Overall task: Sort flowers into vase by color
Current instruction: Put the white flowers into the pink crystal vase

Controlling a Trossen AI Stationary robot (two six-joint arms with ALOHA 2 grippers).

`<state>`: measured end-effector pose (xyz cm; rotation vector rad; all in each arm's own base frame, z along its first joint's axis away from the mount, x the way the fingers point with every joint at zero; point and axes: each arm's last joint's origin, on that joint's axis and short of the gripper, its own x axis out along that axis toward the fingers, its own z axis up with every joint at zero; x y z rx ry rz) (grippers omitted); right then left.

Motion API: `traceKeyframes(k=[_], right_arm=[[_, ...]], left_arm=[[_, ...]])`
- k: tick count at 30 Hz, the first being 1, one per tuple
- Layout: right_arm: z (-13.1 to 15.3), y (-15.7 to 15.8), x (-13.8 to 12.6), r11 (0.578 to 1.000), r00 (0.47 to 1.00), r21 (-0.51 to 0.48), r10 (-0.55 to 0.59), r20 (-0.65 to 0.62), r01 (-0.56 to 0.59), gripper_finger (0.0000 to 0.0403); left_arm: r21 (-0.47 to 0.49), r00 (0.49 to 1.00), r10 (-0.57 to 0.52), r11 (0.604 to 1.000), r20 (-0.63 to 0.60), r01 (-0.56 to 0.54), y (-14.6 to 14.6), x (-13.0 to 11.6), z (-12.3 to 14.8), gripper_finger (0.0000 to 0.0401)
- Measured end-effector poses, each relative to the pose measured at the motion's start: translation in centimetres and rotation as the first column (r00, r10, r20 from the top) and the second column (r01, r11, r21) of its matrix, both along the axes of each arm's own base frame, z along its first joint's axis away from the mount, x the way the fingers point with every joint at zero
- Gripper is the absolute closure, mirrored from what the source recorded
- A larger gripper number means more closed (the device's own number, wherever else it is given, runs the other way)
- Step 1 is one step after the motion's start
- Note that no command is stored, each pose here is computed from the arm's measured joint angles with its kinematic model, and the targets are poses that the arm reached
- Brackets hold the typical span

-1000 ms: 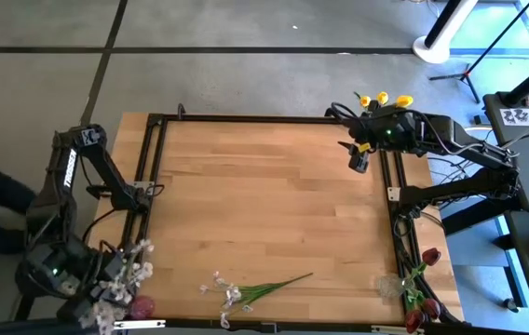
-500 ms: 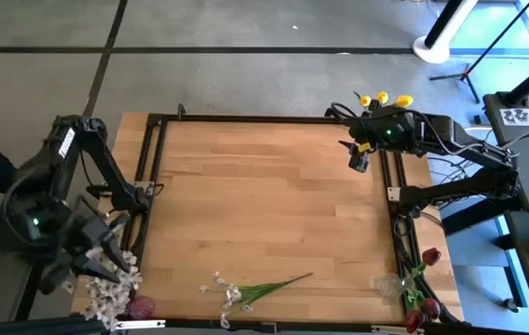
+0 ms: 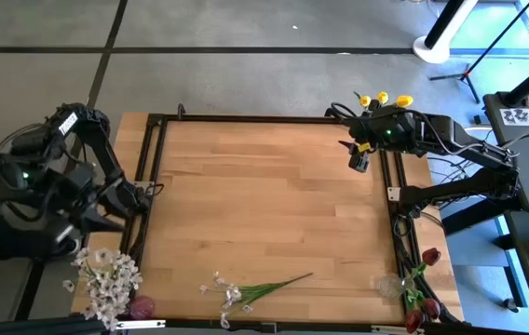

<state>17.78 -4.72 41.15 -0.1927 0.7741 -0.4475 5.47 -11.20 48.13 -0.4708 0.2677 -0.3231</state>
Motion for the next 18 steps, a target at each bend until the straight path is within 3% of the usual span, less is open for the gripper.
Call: traceKeyframes(k=[4, 9, 18], right_arm=[[0.0, -0.01, 0.0, 1.0, 1.0, 0.0, 0.0, 0.0, 0.0, 0.0168], [-0.01, 0.02, 0.01, 1.0, 1.0, 0.006, 0.006, 0.001, -0.006, 0.0168], [-0.01, 0.05, 0.02, 1.0, 1.0, 0.019, 0.006, 0.008, -0.007, 0.0168]], left_arm=[[0.074, 0.997, 0.062, 0.995, 0.044, -0.065, -0.03, 0.15, -0.03, 0.0293], [0.1, 0.995, 0.088, 0.991, 0.055, -0.093, -0.13, 0.23, -0.11, 0.0293], [0.145, 0.996, 0.075, 0.986, 0.055, -0.082, -0.15, 0.22, -0.34, 0.0293]])
